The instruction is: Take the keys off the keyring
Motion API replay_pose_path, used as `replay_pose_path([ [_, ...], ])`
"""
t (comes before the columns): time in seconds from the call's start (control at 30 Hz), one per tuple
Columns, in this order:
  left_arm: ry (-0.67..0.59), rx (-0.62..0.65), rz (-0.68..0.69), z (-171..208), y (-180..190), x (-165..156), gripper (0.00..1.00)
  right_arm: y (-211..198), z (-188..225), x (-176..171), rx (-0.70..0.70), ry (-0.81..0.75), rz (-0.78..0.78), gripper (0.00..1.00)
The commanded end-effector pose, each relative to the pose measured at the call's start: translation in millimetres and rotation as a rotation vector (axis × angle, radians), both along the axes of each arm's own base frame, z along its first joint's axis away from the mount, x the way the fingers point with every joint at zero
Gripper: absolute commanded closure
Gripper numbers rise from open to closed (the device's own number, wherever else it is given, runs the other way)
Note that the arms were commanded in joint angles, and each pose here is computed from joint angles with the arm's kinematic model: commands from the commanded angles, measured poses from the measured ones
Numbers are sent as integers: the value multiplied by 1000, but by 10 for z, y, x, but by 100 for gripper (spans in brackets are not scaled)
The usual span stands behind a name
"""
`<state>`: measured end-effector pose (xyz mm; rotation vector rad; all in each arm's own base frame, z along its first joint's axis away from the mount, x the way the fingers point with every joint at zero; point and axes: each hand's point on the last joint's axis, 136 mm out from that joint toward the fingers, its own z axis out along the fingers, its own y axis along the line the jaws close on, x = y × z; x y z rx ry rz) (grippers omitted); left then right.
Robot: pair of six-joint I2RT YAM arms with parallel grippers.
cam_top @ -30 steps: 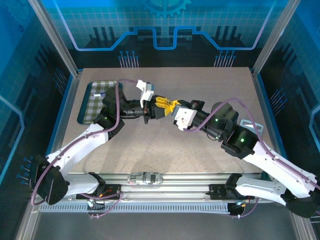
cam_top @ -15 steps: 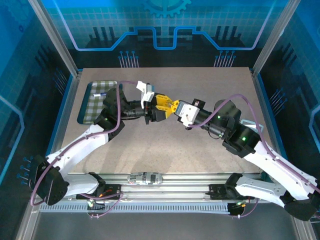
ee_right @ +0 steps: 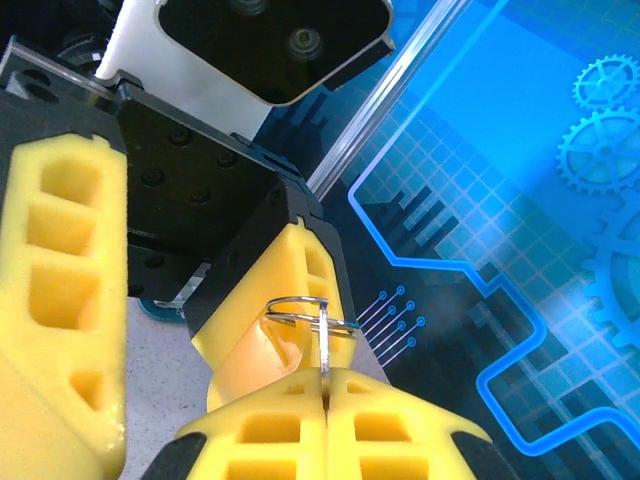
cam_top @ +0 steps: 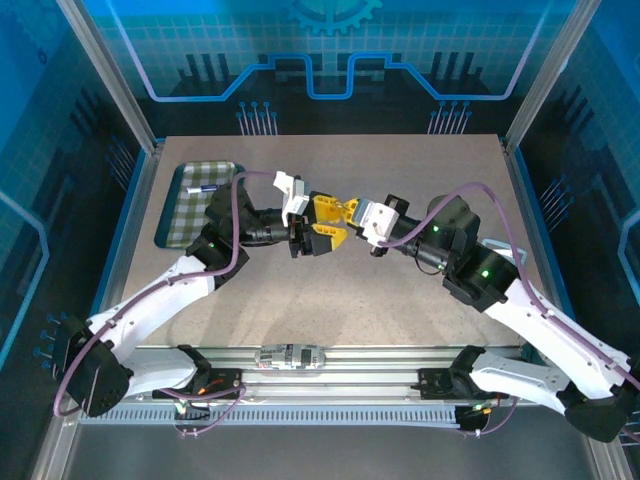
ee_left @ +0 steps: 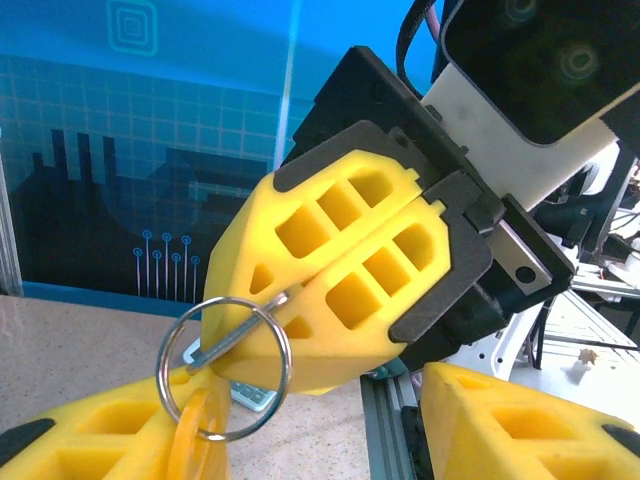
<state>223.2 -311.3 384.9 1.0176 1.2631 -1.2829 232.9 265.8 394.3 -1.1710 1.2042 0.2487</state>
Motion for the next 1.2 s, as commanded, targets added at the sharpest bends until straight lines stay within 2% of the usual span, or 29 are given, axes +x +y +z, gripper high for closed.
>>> replay_pose_path([
  [0.0,-95,-36,-30,182,23,-192,48,-76,-62,63,14,48,-25,100],
  [0.2,-80,-49,-58,231,2,-210,53,-84,-103,54,18,44,-22,100],
  [0.37,-77,-35,-38,192,5,-178,46,-116,-25,43,52,43,-21,100],
  [0.4,-73,-32,-34,179,2,-168,43,-124,6,37,61,41,-18,100],
  [0.43,-70,-31,-30,164,3,-158,36,-134,16,41,66,44,-19,100],
  [0.57,-60,-31,-6,145,10,-121,35,-182,98,31,89,41,-20,100],
  [0.6,-60,-27,1,136,11,-113,26,-193,119,23,94,38,-19,100],
  [0.63,-61,-27,7,131,16,-108,1,-200,133,20,96,35,-19,100],
  [1.0,-6,8,142,-66,158,85,1,-290,249,-12,125,23,-1,100],
  [1.17,65,18,293,-112,348,306,1,-311,254,-32,148,44,82,100],
])
